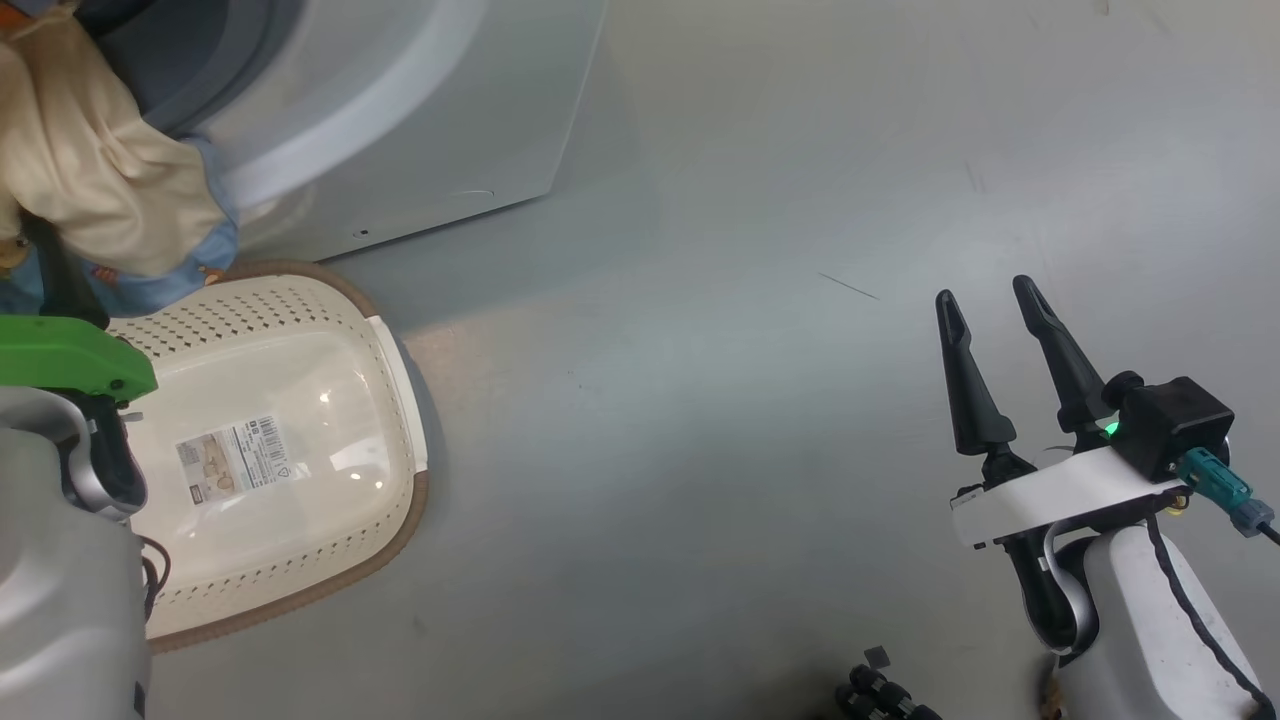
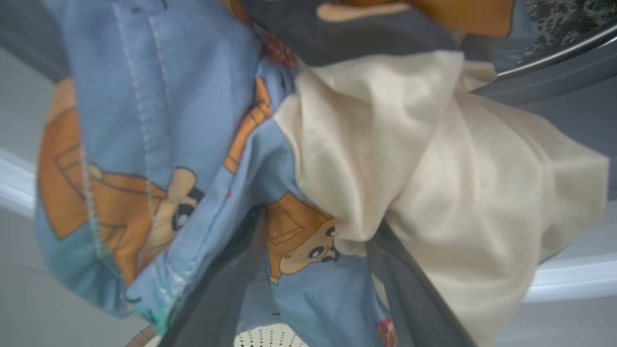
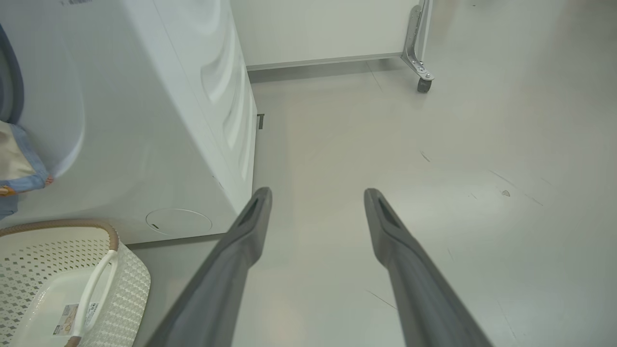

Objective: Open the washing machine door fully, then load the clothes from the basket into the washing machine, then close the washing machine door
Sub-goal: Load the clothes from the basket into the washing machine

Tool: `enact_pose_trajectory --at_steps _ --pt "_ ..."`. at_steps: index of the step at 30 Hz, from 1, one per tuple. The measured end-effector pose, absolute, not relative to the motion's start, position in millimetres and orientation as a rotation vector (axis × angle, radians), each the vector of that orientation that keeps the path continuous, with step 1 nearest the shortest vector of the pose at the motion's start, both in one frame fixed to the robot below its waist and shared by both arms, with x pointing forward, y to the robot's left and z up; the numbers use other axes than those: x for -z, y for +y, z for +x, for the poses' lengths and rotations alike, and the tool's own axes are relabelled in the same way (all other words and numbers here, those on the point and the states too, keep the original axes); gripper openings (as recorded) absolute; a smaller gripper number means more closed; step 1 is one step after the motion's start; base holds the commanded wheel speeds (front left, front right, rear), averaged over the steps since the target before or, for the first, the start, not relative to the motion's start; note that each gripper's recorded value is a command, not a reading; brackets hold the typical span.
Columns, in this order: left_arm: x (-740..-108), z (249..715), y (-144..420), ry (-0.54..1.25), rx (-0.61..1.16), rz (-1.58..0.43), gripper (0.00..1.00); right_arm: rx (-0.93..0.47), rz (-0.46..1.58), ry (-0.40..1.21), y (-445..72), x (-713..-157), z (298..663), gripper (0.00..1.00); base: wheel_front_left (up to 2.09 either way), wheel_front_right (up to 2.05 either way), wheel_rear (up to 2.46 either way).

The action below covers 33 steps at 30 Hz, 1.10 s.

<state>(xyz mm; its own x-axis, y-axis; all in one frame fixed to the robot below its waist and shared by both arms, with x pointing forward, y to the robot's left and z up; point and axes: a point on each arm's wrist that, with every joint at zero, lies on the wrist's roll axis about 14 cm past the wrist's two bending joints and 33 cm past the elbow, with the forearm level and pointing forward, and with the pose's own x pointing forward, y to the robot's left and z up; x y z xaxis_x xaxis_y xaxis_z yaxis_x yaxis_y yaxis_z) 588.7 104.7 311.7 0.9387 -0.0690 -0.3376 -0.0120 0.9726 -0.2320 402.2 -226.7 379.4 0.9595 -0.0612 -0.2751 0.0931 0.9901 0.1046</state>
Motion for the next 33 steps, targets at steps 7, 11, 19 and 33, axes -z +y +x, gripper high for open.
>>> enact_pose_trajectory --at_steps 7,11,19,33 --pt "-304.9 594.0 99.2 0.357 0.035 -0.24 0.65 0.081 0.114 0.289 -227.6 -373.8 403.1 1.0 0.0 0.0 0.0" --pt "-308.3 594.2 93.7 0.347 0.05 -0.252 0.37 0.085 0.115 0.287 -228.6 -373.7 403.8 1.0 0.0 0.0 0.0" --pt "-320.0 590.1 89.4 0.325 0.062 -0.289 0.0 0.07 0.124 0.276 -223.9 -374.7 409.2 1.0 0.0 0.0 0.0" --pt "-376.0 587.0 68.0 0.175 0.18 -0.367 0.0 0.022 0.148 0.254 -206.7 -379.7 416.7 1.0 0.0 0.0 0.0"
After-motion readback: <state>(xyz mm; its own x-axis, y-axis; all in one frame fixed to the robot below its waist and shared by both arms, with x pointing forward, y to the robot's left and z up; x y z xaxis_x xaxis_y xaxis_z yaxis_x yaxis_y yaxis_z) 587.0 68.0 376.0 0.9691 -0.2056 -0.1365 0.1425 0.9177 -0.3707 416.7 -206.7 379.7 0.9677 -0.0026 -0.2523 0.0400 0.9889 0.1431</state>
